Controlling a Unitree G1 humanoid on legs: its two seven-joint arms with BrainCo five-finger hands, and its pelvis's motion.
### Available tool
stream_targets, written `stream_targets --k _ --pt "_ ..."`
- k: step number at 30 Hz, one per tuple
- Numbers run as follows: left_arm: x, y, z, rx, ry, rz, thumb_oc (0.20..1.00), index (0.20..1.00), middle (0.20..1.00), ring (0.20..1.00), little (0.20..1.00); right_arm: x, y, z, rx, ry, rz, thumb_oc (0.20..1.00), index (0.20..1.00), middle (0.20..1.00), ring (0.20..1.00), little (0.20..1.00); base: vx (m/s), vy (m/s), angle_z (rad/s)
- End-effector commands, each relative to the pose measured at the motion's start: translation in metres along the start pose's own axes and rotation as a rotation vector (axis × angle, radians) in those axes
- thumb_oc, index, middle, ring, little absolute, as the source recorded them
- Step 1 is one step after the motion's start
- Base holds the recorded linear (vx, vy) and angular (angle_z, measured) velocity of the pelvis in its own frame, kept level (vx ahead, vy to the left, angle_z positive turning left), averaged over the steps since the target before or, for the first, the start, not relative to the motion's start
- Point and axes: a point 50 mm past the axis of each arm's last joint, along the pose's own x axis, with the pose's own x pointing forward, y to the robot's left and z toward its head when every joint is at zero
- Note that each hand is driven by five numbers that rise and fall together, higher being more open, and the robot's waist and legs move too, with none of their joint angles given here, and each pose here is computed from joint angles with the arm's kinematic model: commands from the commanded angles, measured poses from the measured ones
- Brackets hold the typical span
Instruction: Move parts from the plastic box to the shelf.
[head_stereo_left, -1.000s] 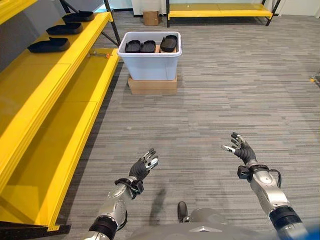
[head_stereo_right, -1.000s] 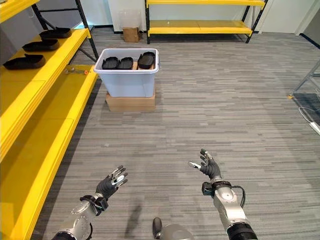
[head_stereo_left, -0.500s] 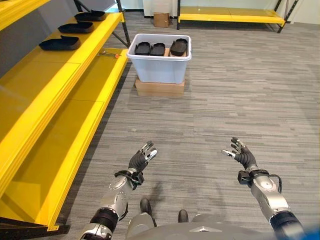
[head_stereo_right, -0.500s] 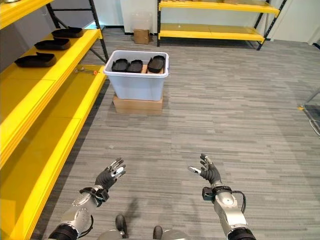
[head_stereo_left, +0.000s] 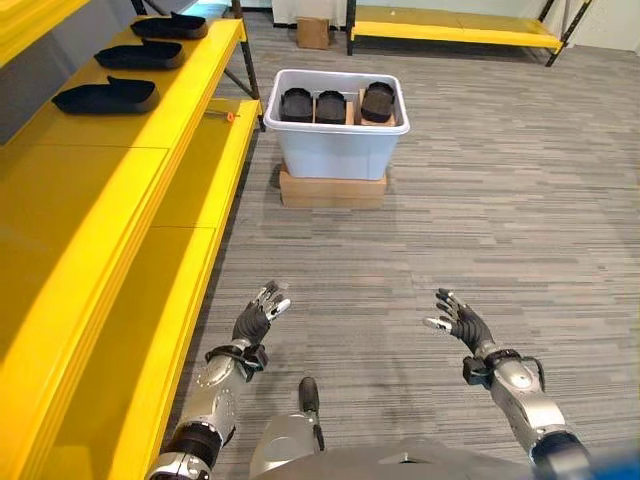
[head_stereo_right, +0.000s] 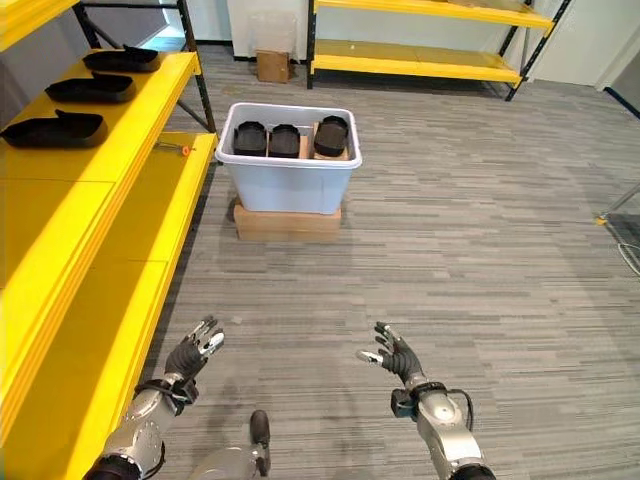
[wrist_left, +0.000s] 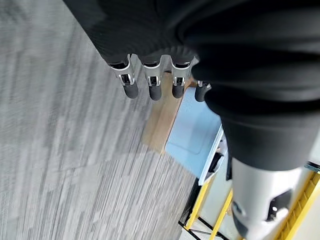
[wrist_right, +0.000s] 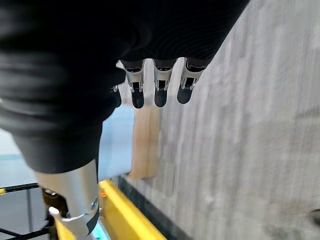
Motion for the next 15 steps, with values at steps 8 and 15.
stream_targets --k 8,15 --pt "0.000 -0.016 0.006 0.028 -0.065 -0.005 1.000 1.000 1.000 1.000 1.000 0.014 -0.006 0.040 0.063 -0.186 -0.194 1.000 1.000 1.000 1.000 1.000 0.13 0.154 -0.11" --pt "0.009 -0.027 0.011 0.062 -0.030 -0.074 1.000 1.000 1.000 1.000 1.000 0.000 -0.028 0.032 0.085 -0.181 -0.279 1.000 1.000 1.000 1.000 1.000 0.24 -0.089 0.17"
